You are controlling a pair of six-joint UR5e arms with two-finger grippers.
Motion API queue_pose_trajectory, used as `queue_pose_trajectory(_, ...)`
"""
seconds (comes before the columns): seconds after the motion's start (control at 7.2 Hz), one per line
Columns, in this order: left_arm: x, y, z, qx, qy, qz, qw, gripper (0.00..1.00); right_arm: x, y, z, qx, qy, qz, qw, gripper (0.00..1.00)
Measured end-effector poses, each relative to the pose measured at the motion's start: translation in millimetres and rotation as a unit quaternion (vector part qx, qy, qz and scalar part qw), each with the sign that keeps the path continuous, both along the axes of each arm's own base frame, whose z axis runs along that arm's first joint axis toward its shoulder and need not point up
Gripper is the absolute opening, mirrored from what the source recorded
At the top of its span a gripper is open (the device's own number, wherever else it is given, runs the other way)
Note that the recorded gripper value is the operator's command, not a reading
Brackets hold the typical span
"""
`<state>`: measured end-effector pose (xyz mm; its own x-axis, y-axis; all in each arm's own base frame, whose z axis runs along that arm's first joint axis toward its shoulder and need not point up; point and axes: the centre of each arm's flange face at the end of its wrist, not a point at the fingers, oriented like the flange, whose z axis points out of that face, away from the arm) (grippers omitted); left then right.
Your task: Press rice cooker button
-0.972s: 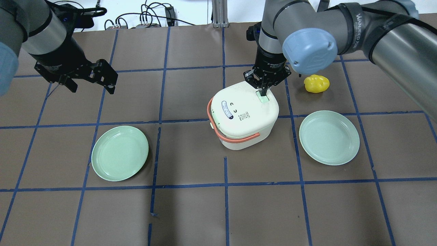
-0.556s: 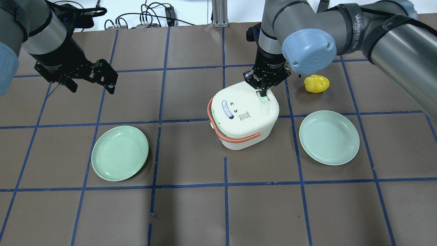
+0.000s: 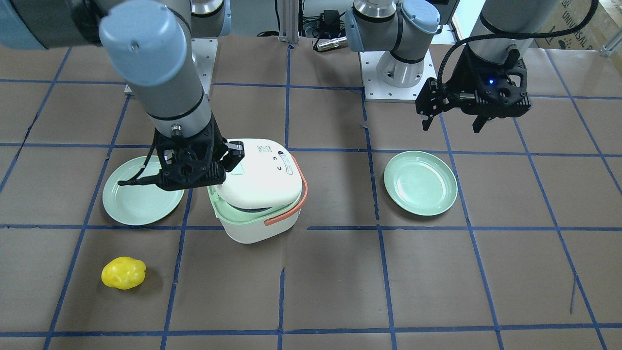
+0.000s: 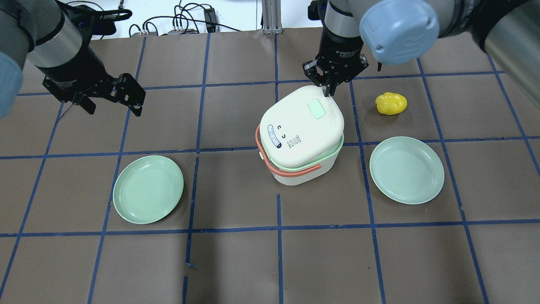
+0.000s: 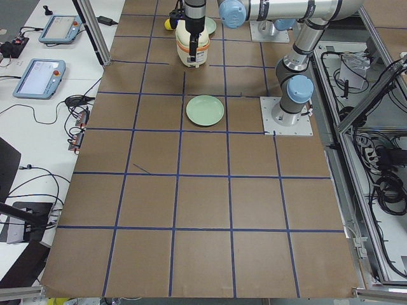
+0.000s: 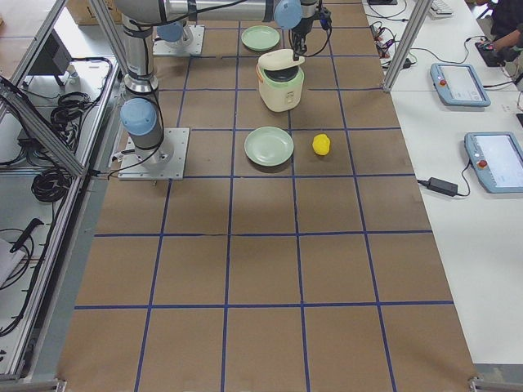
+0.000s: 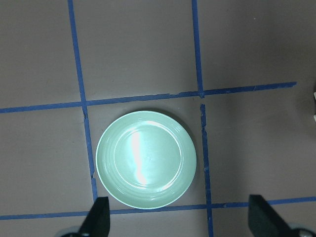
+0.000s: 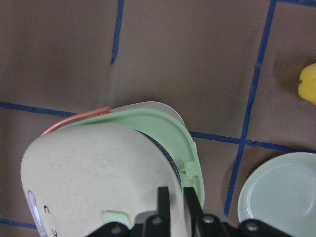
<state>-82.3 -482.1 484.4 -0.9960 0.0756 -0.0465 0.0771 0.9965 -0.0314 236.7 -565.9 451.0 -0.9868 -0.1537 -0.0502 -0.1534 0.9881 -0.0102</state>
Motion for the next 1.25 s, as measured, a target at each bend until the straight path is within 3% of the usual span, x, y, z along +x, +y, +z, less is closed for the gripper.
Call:
queue_pose_trajectory(0.56, 0, 0, 0, 0.000, 0.000, 0.000, 1.0000, 1.00, -99, 2, 71, -0.023, -0.008, -0.081, 0.9964, 1.00)
queue_pose_trajectory(1.25, 0, 0, 0, 0.000, 0.000, 0.000, 1.0000, 1.00, -106, 8, 64, -0.013, -0.006, -0.088, 0.9960, 1.00)
